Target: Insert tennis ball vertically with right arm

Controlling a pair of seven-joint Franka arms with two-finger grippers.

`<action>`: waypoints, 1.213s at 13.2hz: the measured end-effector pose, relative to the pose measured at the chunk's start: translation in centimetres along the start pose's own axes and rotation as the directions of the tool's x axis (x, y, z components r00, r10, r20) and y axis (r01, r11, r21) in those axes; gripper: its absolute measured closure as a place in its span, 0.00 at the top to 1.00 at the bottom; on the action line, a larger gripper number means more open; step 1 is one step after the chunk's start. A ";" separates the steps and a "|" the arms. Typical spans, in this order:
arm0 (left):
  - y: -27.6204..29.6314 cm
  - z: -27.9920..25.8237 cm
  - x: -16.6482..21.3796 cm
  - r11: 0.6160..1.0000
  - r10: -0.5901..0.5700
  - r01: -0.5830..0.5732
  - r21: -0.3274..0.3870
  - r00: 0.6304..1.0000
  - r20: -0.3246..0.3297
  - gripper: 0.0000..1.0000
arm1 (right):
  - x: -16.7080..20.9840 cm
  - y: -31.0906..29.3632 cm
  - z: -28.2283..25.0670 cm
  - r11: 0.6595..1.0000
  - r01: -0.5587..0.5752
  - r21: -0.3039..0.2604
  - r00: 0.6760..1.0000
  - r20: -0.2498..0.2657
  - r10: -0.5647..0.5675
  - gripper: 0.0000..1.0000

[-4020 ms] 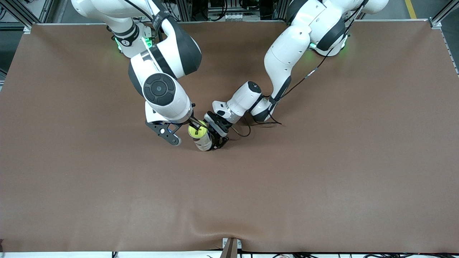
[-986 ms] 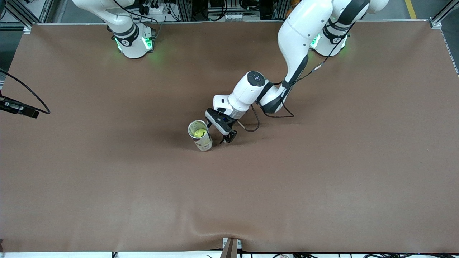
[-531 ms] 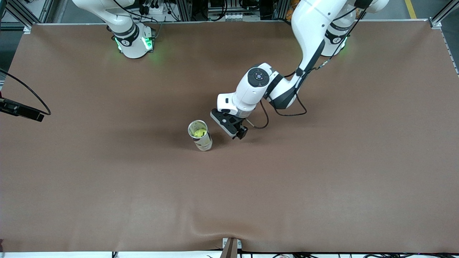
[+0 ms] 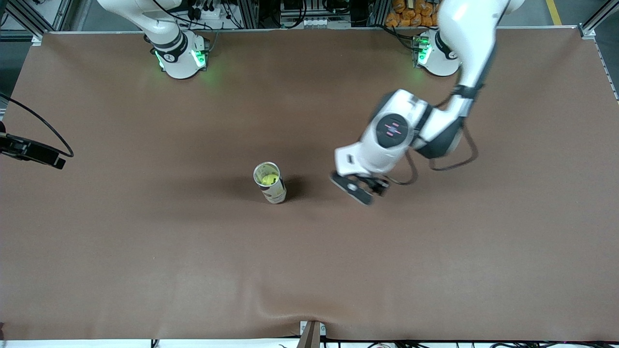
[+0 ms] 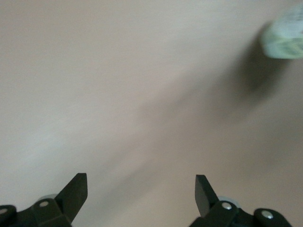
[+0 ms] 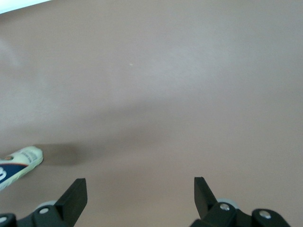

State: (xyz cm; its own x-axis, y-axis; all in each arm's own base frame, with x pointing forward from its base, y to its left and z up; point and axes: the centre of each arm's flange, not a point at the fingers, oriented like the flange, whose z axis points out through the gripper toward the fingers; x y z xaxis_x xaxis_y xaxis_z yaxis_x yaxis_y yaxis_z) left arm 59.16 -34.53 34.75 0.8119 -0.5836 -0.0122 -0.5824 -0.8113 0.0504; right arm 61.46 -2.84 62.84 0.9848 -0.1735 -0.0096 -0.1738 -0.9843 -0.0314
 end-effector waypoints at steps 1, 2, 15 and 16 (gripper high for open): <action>-3.4 -1.5 -0.2 0.999 -0.034 0.034 0.026 0.999 0.012 1.00 | -0.3 -0.3 -1.3 0.998 0.058 0.007 0.998 -0.022 -0.057 1.00; -6.8 -2.8 -0.6 0.996 -0.067 0.066 0.058 0.997 0.024 1.00 | -0.9 -0.4 -2.7 0.994 0.111 0.016 0.993 -0.039 -0.110 1.00; -27.9 -20.5 -14.1 0.839 -0.544 0.544 -0.003 0.839 -0.014 1.00 | -4.3 0.2 -4.9 0.978 0.207 0.041 0.975 -0.094 -0.202 1.00; -28.2 -21.8 -15.2 0.822 -0.569 0.569 -0.016 0.822 -0.012 1.00 | -4.7 -0.3 -4.5 0.975 0.220 0.019 0.972 -0.087 -0.217 1.00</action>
State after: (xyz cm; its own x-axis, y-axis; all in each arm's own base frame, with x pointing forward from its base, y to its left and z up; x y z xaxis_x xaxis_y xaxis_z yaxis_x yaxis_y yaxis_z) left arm 64.04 -2.05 55.29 0.9995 -0.0173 -0.0272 -0.0159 -0.9986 0.0504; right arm 56.87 -1.85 67.34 0.9955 0.0425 0.0845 0.0470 -0.9976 -0.0517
